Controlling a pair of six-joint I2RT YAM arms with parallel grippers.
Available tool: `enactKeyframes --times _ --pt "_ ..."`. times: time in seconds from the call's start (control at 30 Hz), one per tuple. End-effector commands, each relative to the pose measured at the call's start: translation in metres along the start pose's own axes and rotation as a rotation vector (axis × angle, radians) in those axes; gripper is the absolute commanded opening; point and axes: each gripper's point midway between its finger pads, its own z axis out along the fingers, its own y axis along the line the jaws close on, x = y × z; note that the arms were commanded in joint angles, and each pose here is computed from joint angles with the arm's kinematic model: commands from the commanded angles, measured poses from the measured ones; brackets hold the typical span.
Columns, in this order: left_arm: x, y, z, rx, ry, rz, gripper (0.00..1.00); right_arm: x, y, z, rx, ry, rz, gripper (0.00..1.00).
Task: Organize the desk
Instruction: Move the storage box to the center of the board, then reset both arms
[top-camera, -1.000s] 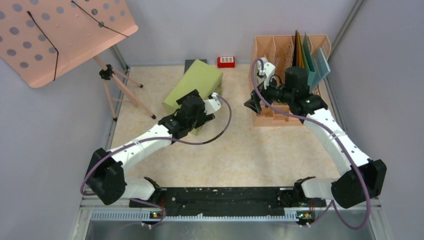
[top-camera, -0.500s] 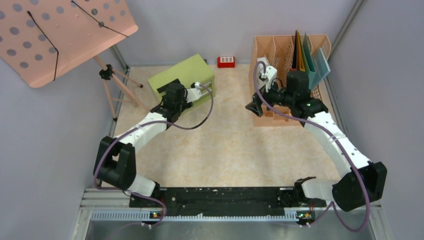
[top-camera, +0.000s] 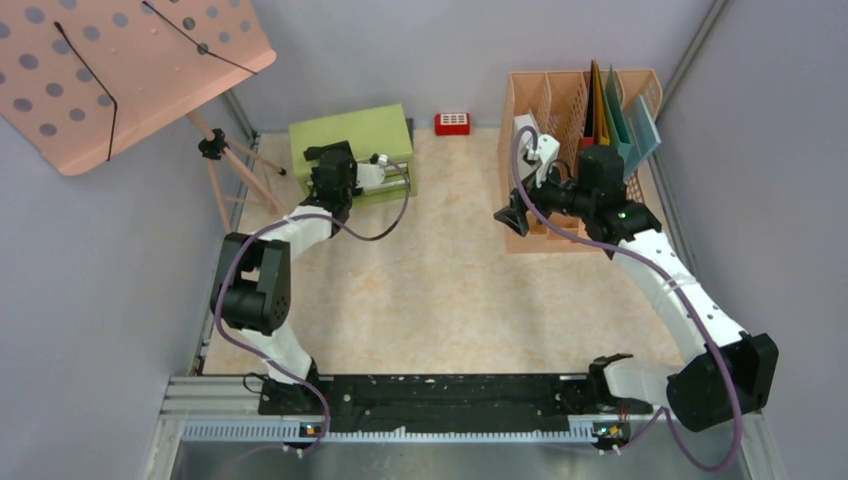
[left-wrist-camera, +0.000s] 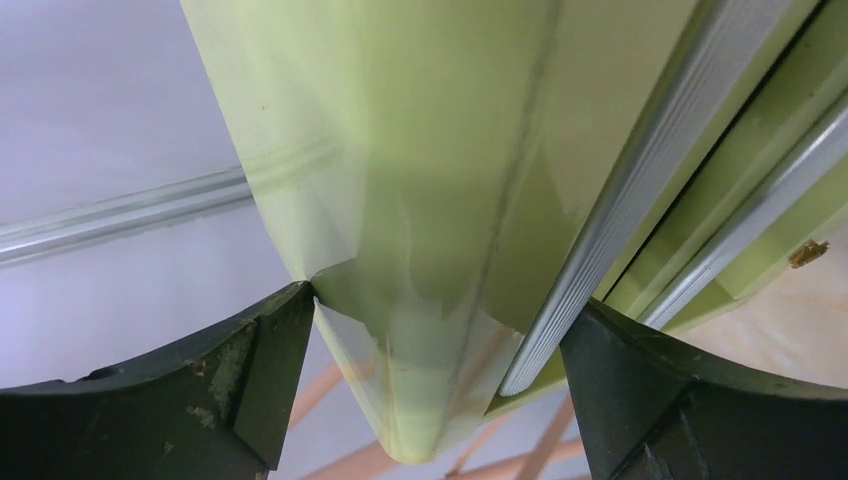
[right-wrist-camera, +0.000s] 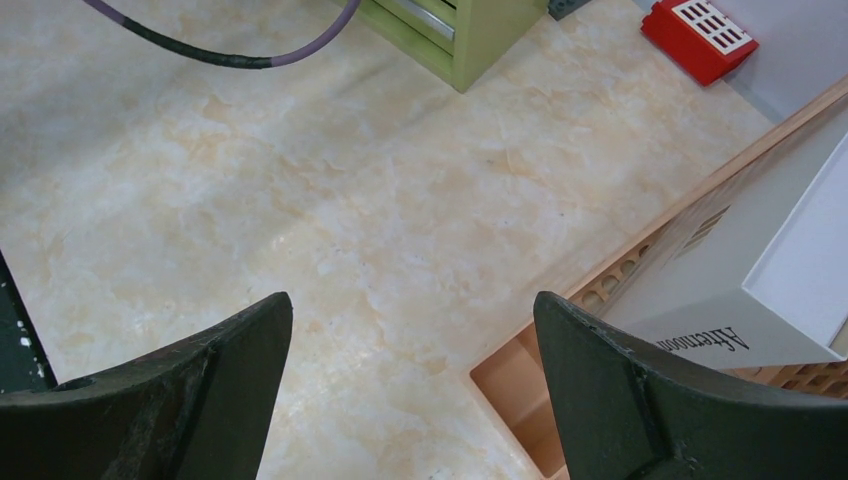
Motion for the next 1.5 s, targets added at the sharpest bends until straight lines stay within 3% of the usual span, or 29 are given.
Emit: enactKeyframes --times 0.0,0.17,0.37,0.57,0.77,1.1,1.3,1.47 --pt "-0.027 0.055 0.027 -0.186 -0.149 0.014 0.94 -0.013 -0.003 -0.008 0.01 -0.05 -0.011 0.9" --pt "-0.036 0.076 0.02 -0.231 -0.185 -0.023 0.97 -0.015 -0.006 -0.014 0.032 -0.056 -0.008 0.9" --pt "-0.03 0.053 -0.017 -0.061 -0.18 -0.186 0.99 -0.019 -0.007 -0.02 0.057 -0.069 0.002 0.91" --pt "-0.022 0.036 -0.08 0.126 -0.181 -0.535 0.99 -0.045 -0.013 -0.037 0.12 -0.113 -0.004 0.94" --pt "-0.03 0.042 -0.161 0.225 -0.326 -0.899 0.99 -0.073 -0.06 -0.076 0.376 -0.176 0.078 0.99" --pt "0.003 0.085 -0.224 0.083 -0.348 -1.172 0.99 -0.094 -0.075 -0.143 0.554 -0.256 0.053 0.99" --pt "0.023 0.11 -0.255 -0.013 -0.365 -1.248 0.99 -0.078 -0.095 -0.186 0.798 -0.236 0.017 0.99" --pt "0.039 0.121 -0.279 -0.075 -0.384 -1.286 0.99 -0.051 -0.096 -0.194 0.868 -0.169 0.007 0.99"
